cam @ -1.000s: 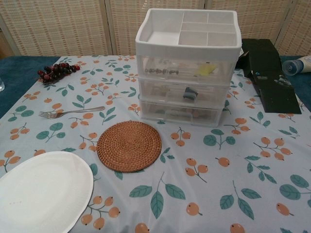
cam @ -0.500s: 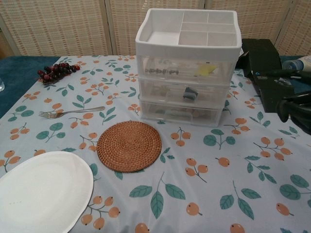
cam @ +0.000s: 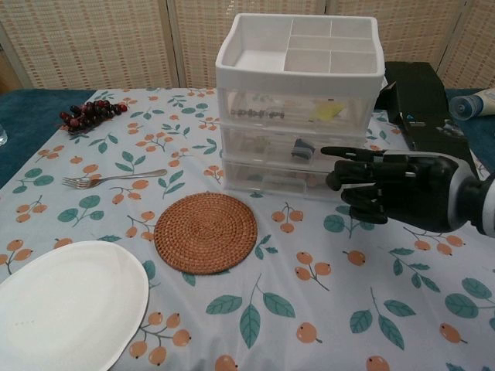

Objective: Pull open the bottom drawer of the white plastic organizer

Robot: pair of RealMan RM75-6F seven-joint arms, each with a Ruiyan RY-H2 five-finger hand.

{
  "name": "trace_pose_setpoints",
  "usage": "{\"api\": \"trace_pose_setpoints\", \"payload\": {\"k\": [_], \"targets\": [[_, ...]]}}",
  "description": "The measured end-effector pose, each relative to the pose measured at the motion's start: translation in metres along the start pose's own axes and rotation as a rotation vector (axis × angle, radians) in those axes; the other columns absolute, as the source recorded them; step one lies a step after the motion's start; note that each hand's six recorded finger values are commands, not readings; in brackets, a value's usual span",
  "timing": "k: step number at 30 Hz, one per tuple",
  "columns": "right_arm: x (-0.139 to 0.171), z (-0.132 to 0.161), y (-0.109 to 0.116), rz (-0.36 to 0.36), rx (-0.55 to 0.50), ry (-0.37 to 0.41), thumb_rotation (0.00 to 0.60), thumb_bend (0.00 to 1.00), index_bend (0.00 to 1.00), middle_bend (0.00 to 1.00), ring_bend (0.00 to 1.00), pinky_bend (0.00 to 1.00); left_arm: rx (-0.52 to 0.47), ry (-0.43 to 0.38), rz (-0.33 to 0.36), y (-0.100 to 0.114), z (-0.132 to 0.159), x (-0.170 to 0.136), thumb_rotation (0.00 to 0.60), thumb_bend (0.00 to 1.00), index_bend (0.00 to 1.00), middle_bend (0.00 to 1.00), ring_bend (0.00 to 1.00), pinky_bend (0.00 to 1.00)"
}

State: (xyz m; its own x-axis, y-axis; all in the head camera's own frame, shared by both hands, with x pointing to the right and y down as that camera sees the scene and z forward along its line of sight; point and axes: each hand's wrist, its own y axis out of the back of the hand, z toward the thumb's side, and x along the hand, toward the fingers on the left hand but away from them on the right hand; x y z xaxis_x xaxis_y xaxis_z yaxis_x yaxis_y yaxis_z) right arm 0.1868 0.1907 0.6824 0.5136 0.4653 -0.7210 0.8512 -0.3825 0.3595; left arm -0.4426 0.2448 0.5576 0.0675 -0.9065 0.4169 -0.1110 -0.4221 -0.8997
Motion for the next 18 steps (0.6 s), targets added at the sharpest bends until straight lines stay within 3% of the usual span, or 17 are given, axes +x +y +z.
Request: {"api": "trace_pose_setpoints", "payload": {"k": [18], "targets": [[-0.06, 0.0, -0.027, 0.051, -0.022, -0.055, 0.6, 0.56, 0.0, 0.64, 0.8, 0.85, 0.008, 0.016, -0.003, 0.001, -0.006, -0.002, 0.6, 0.29, 0.11, 0.0, 0.02, 0.06]]}}
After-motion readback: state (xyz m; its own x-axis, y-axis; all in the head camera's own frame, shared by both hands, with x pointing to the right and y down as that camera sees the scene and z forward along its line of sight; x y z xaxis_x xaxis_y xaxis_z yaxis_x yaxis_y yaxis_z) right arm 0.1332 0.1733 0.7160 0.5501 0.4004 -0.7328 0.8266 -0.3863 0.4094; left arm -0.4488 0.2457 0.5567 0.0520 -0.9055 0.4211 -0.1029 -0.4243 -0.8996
